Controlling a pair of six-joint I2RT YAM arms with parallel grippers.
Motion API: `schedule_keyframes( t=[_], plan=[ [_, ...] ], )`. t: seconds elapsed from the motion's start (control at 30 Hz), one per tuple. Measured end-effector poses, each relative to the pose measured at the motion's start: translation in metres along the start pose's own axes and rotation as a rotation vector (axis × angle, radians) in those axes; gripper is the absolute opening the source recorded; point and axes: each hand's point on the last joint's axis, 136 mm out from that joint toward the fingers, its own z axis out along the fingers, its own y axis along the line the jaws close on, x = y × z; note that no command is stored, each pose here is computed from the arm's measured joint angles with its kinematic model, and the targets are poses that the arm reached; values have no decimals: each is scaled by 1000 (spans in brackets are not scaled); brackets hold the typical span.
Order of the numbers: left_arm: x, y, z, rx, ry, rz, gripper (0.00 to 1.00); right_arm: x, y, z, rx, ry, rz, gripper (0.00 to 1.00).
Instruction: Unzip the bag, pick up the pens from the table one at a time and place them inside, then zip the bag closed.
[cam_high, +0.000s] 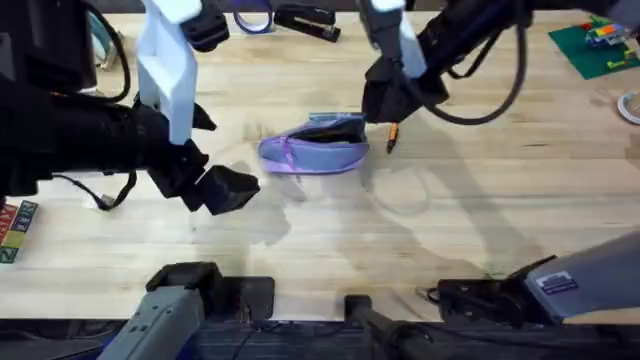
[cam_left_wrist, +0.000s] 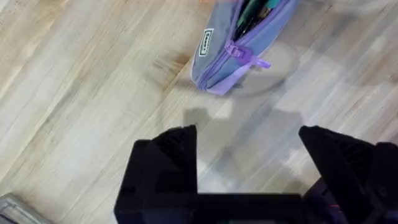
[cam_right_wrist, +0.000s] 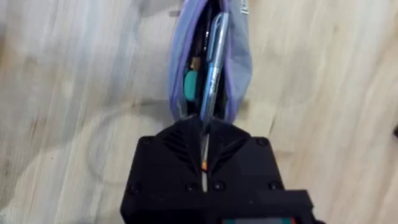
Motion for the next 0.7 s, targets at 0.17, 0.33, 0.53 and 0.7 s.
schedule_keyframes(
  t=[0.17, 0.33, 0.53, 0.7],
  plan=[
    [0, 0, 0, 0, 0, 0, 993, 1, 2, 20, -54, 5, 2, 32],
    [0, 0, 0, 1, 0, 0, 993, -2, 4, 35, -86, 7, -12, 32],
    [0, 0, 0, 1, 1, -1, 992, -1, 2, 52, -108, 7, -19, 32],
    [0, 0, 0, 1, 1, -1, 993, 4, 1, 67, -134, 12, -13, 32]
  ],
)
